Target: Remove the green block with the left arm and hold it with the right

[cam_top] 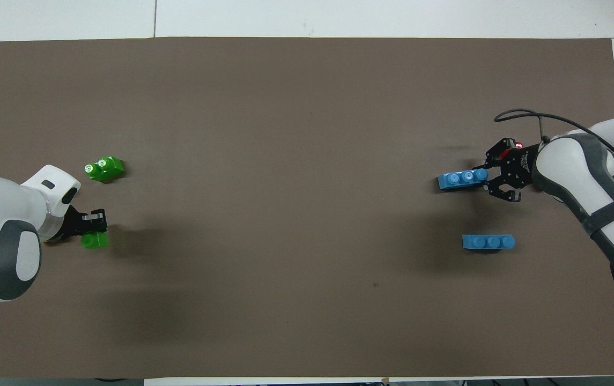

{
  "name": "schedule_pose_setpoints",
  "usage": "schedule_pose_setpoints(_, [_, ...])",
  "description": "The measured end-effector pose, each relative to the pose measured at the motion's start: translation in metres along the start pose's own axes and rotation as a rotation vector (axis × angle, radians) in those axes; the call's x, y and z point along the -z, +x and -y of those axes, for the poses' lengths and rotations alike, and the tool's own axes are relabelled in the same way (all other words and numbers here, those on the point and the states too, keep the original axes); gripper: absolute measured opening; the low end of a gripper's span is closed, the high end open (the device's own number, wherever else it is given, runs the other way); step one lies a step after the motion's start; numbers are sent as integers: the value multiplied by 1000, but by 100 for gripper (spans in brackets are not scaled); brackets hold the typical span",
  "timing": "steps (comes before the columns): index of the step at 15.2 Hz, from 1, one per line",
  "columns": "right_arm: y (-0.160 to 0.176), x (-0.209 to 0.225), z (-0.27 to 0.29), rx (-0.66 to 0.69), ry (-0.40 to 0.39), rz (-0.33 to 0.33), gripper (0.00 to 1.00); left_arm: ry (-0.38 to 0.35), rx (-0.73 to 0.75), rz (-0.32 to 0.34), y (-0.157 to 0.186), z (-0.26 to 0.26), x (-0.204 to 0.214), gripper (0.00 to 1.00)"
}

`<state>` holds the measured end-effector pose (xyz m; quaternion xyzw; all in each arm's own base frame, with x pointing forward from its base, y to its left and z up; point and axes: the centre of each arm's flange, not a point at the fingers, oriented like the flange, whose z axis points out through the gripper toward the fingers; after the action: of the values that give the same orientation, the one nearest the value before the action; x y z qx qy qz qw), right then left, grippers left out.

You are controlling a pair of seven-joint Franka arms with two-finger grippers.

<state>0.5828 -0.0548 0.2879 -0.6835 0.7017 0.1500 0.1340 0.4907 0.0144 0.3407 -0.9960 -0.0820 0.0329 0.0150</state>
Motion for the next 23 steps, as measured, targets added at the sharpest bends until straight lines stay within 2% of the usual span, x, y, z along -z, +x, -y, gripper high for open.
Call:
schedule_pose_setpoints(4, [1, -2, -1, -2, 6, -5, 35, -7, -10, -23, 5, -7, -7, 34])
schedule_pose_setpoints(7, [1, -2, -1, 2, 7, -6, 35, -10, -22, -15, 4, -14, -15, 34])
schedule_pose_setpoints(9, [2, -3, -2, 54, 10, -9, 40, -15, -19, -14, 0, -14, -23, 34])
schedule_pose_setpoints(10, [3, -3, -2, 76, 10, -9, 46, -16, -18, -13, -2, -14, -27, 34])
schedule_pose_setpoints(14, [-6, 7, 0, 110, -12, 15, 85, -16, -18, -12, -5, -13, -31, 35])
schedule_pose_setpoints(15, [-13, 18, 2, 117, -23, 30, 95, -16, -18, -11, -5, -13, -31, 38])
schedule_pose_setpoints(16, [-22, 32, 6, 119, -26, 44, 100, -16, -18, -10, -5, -13, -32, 48])
schedule_pose_setpoints(17, [-31, 49, 9, 120, -21, 53, 100, -16, -18, -9, -6, -13, -33, 56])
schedule_pose_setpoints(18, [-40, 69, 11, 132, -9, 58, 100, -16, -18, -8, -6, -13, -33, 71])
schedule_pose_setpoints(19, [-49, 89, 13, 156, 3, 47, 100, -16, -18, -8, -6, -13, -33, 82])
schedule_pose_setpoints(21, [-66, 131, 16, 235, 7, -31, 98, -16, -19, -9, -6, -14, -32, 100])
schedule_pose_setpoints(23, [-87, 170, 18, 345, 5, -113, 98, -15, -27, -6, -2, -18, -24, 100])
